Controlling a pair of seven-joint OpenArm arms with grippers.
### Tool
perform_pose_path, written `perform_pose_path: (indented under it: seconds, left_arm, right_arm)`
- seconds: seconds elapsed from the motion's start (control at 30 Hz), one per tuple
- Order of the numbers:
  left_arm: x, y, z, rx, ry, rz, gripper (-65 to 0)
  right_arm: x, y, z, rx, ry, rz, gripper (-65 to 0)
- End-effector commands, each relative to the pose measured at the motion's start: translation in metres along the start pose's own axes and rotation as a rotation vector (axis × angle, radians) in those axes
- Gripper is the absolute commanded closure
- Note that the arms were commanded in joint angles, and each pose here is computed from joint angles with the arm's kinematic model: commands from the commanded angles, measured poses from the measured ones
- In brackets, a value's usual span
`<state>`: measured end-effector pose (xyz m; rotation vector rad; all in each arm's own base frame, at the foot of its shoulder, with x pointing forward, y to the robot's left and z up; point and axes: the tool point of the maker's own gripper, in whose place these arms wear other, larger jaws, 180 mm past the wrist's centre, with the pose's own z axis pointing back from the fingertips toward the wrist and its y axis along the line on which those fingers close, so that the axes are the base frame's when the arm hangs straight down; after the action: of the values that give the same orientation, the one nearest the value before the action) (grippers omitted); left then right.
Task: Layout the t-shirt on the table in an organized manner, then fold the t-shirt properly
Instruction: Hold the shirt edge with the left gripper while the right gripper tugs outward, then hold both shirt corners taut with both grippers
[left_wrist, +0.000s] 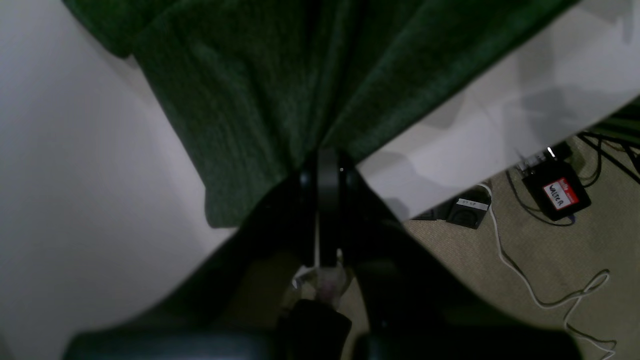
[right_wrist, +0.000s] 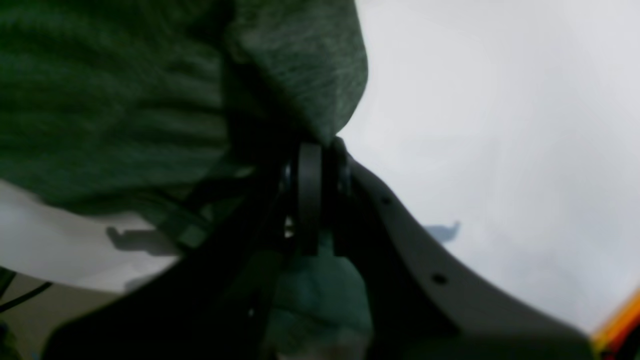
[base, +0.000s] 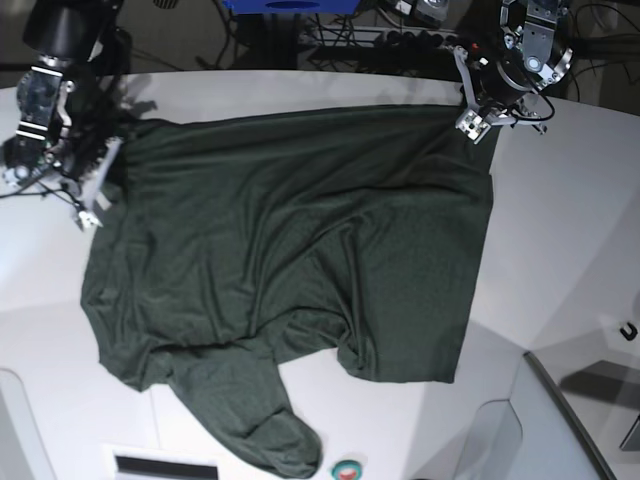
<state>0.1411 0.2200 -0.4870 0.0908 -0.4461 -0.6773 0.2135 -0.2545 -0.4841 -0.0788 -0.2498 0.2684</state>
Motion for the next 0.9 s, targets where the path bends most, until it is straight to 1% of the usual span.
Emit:
perform_pose_path:
  seconds: [0.0, 0.1, 0.2, 0.4, 0.47, 0.5, 0.53, 0.63, 0.67, 0.8, 0.87]
  left_arm:
    - [-0.007, 0.002, 0.002, 0.005, 0.028, -0.015, 0.0]
    - [-0.006, 0.000, 0.002, 0.001, 0.028, -0.018, 0.0]
    - [-0.006, -0.001, 0.002, -0.002, 0.029, -0.018, 0.0]
    - [-0.011, -0.006, 0.003, -0.011, 0.040, -0.016, 0.0]
    - [-0.012, -0.007, 0.004, -0.013, 0.042, -0.016, 0.0]
    - [-0.013, -0.008, 0.004, -0.014, 0.043, -0.016, 0.0]
    - [-0.013, -0.008, 0.004, -0.014, 0.043, -0.016, 0.0]
    - [-0.013, -0.009, 0.004, -0.016, 0.044, -0.015, 0.0]
    - [-0.014, -0.009, 0.004, -0.017, 0.045, -0.015, 0.0]
    - [-0.018, -0.013, 0.005, -0.024, 0.053, -0.014, 0.0]
    - [-0.018, -0.013, 0.005, -0.024, 0.053, -0.014, 0.0]
  right_arm:
    - [0.008, -0.022, 0.011, -0.056, -0.028, -0.007, -0.6]
    - [-0.009, -0.046, 0.023, -0.113, 0.023, -0.028, -0.5]
    - [-0.020, -0.047, 0.023, -0.115, 0.051, -0.030, -0.5]
    - [-0.036, -0.036, 0.018, -0.090, 0.087, -0.035, -1.2]
    - [-0.036, -0.024, 0.013, -0.066, 0.087, -0.043, -6.6]
    - [-0.035, -0.023, 0.014, -0.065, 0.090, -0.043, -11.3]
    - [-0.034, -0.022, 0.016, -0.068, 0.090, -0.043, -17.6]
    - [-0.021, -0.030, 0.032, -0.116, 0.054, -0.025, -32.0]
    - [-0.017, -0.032, 0.037, -0.132, 0.046, -0.021, -34.4]
    - [-0.003, -0.039, 0.057, -0.185, 0.012, -0.014, -34.7]
    - [0.005, -0.041, 0.059, -0.190, -0.011, -0.014, -34.5]
